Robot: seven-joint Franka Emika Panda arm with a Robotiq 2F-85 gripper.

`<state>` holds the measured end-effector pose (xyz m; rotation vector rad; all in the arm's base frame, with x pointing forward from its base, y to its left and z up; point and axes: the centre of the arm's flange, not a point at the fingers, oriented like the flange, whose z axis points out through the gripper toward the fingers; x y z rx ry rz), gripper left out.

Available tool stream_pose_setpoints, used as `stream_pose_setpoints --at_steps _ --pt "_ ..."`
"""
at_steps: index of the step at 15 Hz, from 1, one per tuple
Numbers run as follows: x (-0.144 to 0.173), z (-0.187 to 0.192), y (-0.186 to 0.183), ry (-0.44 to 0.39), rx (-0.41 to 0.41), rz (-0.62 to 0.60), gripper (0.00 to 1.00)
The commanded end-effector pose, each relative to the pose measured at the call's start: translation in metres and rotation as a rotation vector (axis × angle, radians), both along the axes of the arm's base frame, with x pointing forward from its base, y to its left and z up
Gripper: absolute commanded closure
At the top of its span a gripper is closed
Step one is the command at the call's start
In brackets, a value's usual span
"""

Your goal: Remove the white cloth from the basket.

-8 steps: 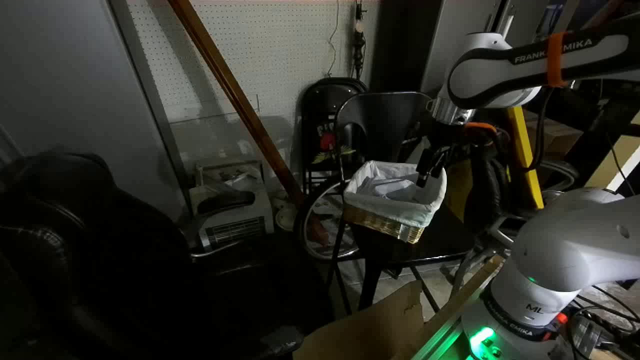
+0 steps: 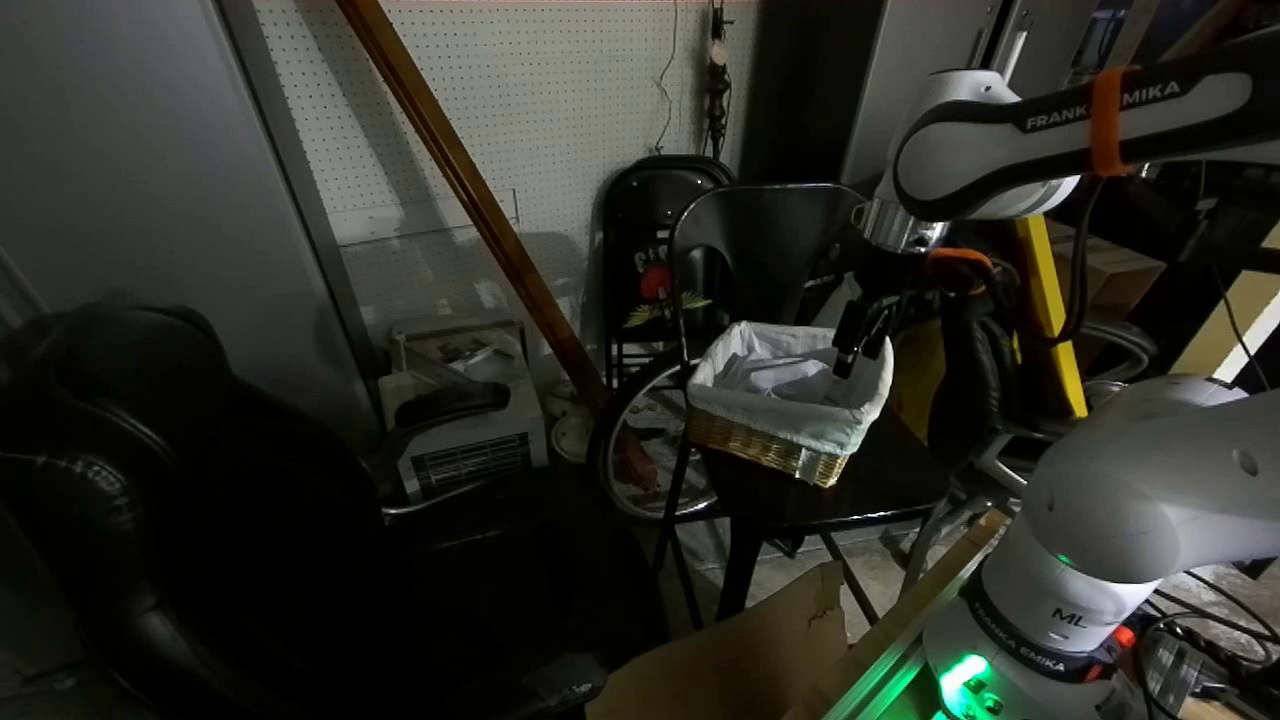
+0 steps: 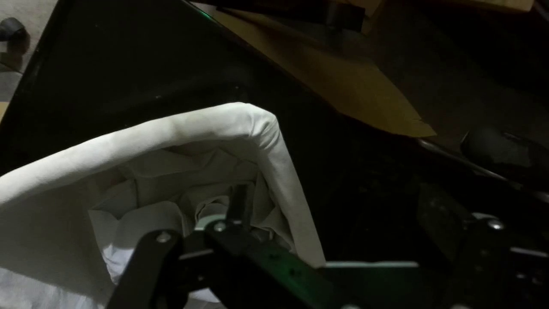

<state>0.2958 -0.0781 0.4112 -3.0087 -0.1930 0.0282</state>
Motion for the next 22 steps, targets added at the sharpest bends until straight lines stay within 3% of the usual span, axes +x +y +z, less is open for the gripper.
stream_pose_setpoints --at_steps 1,10,16,22 --pt "0.02 -0.003 0.002 -0.018 -0.02 -0.055 0.0" --pt "0.099 -0.05 0.006 -0.172 -0.175 -0.289 0.0" --pt "0.135 -0.098 -0.03 -0.18 -0.218 -0.48 0.0" --pt "0.163 -0.142 -0.051 -0.134 -0.289 -0.572 0.0"
